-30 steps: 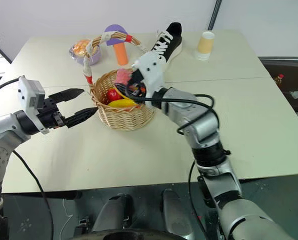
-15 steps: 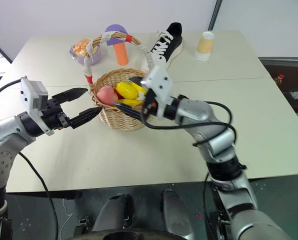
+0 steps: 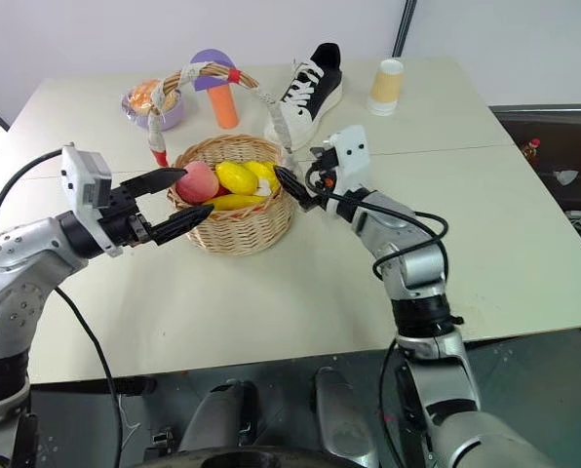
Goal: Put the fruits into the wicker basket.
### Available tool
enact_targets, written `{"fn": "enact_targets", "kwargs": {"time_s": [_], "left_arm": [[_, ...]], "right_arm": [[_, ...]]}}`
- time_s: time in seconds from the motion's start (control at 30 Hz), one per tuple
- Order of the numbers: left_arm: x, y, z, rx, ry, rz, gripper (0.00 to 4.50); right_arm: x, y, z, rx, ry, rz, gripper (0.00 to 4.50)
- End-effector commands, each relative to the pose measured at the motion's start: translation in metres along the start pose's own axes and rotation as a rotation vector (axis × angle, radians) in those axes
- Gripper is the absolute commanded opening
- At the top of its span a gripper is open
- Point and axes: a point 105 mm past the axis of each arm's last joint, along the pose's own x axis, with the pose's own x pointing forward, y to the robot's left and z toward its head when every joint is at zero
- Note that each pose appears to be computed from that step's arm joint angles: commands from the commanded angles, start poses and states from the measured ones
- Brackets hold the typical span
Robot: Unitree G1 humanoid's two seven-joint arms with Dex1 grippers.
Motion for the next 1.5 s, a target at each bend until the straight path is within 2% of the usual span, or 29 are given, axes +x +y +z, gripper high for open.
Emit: {"fn": "enact_targets", "kwargs": {"time_s": [0.03,0.07,0.27,0.3,0.4,0.57,0.6,0.7,0.9,1.1,1.13,1.2,1.33,1.5], "left_arm": [[0.001,-0.004,0.013,0.033,-0.046,-0.002,4.22],[0.001,-0.005,0.013,0.031,-0.048,-0.001,4.22],[0.001,-0.011,0.012,0.023,-0.048,-0.008,4.22],[0.001,-0.012,0.013,0.022,-0.049,-0.009,4.22],[0.004,-0.014,0.014,0.019,-0.058,-0.023,4.22],[0.017,-0.021,0.016,0.007,-0.080,-0.087,4.22],[0.024,-0.025,0.016,0.001,-0.089,-0.119,4.22],[0.038,-0.034,0.016,-0.013,-0.103,-0.176,4.22],[0.057,-0.044,0.015,-0.026,-0.125,-0.270,4.22],[0.063,-0.046,0.013,-0.029,-0.128,-0.294,4.22],[0.063,-0.045,0.013,-0.031,-0.127,-0.293,4.22],[0.062,-0.045,0.012,-0.033,-0.124,-0.291,4.22],[0.058,-0.041,0.007,-0.034,-0.100,-0.273,4.22],[0.053,-0.034,0.001,-0.035,-0.070,-0.249,4.22]], "right_arm": [[0.008,-0.006,0.013,-0.007,-0.072,-0.021,3.85],[0.008,-0.006,0.012,-0.006,-0.077,-0.018,3.58],[0.008,-0.003,0.016,-0.012,-0.109,-0.003,0.55],[0.007,-0.003,0.018,-0.017,-0.114,-0.003,0.22],[0.000,-0.006,0.024,-0.064,-0.133,-0.026,0.22],[-0.042,-0.039,0.051,-0.176,-0.192,-0.175,0.22],[-0.064,-0.061,0.057,-0.212,-0.192,-0.274,0.22],[-0.109,-0.098,0.070,-0.273,-0.182,-0.469,0.22],[-0.185,-0.157,0.058,-0.256,-0.134,-0.818,0.22],[-0.198,-0.172,0.040,-0.204,-0.128,-0.919,0.22],[-0.199,-0.170,0.041,-0.194,-0.138,-0.915,1.29],[-0.199,-0.169,0.043,-0.195,-0.147,-0.911,2.07],[-0.211,-0.166,0.059,-0.295,-0.151,-0.944,4.16],[-0.233,-0.159,0.077,-0.408,-0.132,-0.939,4.16]]}}
